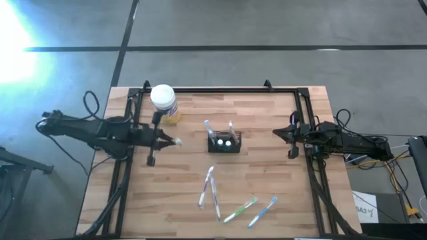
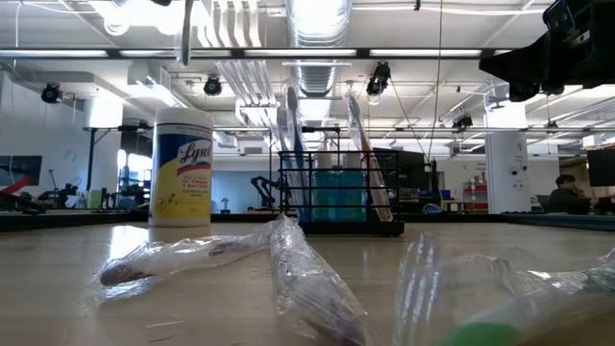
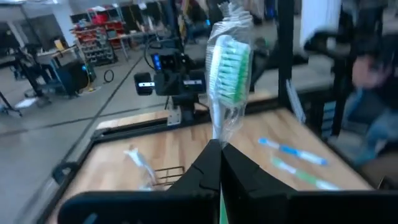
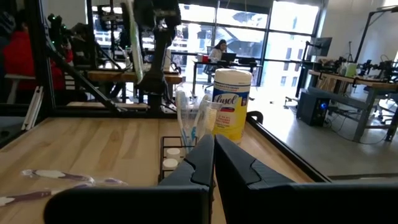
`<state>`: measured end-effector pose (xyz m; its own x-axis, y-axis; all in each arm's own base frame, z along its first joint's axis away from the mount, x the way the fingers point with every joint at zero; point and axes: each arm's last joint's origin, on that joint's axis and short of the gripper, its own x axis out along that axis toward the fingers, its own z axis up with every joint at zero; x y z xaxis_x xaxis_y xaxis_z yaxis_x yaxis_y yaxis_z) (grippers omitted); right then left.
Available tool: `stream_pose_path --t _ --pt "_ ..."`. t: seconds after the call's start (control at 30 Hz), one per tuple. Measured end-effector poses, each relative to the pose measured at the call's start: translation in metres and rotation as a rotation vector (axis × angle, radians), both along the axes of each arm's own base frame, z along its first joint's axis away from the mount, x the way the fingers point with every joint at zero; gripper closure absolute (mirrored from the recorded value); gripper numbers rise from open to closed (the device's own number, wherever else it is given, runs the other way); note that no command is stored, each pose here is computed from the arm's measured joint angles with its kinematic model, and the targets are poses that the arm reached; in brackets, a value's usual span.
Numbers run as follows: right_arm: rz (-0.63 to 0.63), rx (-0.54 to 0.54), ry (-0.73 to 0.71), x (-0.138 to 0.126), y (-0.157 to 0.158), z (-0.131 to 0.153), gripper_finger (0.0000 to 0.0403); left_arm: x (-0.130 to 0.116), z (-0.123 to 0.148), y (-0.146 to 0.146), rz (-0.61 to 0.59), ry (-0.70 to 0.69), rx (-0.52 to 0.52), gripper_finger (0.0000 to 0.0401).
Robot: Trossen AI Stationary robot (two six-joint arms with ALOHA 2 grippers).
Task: Pick & Place toothbrushing station
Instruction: Put the left green toothbrush into the black mesh organizer
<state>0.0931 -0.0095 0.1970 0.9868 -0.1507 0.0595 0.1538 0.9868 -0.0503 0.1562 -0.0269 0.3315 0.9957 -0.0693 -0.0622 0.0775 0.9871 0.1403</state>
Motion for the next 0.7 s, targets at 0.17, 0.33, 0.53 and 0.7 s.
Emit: stream_pose_path --t 0.17,0.33,0.53,0.7 --pt "0.0 0.0 0.0 0.0 0.0 0.0 0.0394 -0.011 -0.029 0.01 0.043 -0.112 -0.185 0.0399" --pt "0.0 0.001 0.0 0.0 0.0 0.0 0.0394 -0.019 -0.056 0.01 0.038 -0.118 -0.271 0.04" --pt "0.001 0.013 0.009 0.001 0.0 -0.004 0.0394 -0.026 -0.085 0.012 0.054 -0.117 -0.284 0.0399" --pt "0.001 0.023 0.018 0.002 0.0 -0.007 0.0394 -0.029 -0.101 0.012 0.05 -0.097 -0.251 0.04"
